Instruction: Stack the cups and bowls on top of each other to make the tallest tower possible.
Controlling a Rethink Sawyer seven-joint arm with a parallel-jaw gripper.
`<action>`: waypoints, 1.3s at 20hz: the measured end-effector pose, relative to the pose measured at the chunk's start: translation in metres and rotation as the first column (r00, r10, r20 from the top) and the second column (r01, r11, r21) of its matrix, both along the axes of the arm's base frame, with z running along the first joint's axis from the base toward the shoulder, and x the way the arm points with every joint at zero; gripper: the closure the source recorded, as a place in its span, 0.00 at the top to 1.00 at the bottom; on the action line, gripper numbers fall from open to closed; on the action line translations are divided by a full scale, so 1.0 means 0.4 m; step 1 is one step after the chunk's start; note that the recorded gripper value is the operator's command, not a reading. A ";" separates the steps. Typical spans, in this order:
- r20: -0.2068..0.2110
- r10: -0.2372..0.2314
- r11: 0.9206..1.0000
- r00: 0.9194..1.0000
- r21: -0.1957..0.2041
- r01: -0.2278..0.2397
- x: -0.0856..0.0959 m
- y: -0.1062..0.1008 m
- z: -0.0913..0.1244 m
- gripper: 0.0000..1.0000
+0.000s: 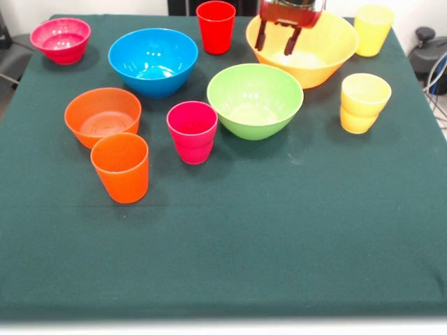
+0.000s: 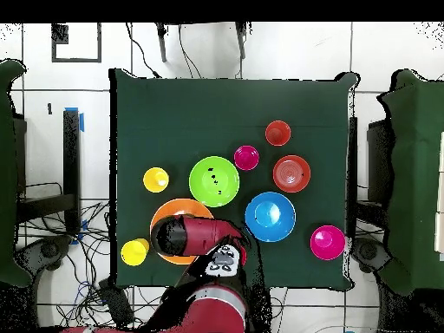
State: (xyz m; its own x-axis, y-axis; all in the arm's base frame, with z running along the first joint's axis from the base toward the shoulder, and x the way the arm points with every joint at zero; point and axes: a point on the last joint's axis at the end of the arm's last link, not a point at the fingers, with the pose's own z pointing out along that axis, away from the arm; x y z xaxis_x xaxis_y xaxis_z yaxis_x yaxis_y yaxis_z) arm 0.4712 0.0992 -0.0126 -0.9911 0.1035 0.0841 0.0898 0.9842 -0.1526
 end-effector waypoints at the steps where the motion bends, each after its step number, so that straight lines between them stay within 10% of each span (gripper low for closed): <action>1: -0.004 -0.002 1.000 1.000 -0.001 0.002 -0.005 -0.004 -0.013 1.00; 26: -0.012 -0.020 1.000 1.000 -0.001 0.020 0.005 -0.038 -0.083 1.00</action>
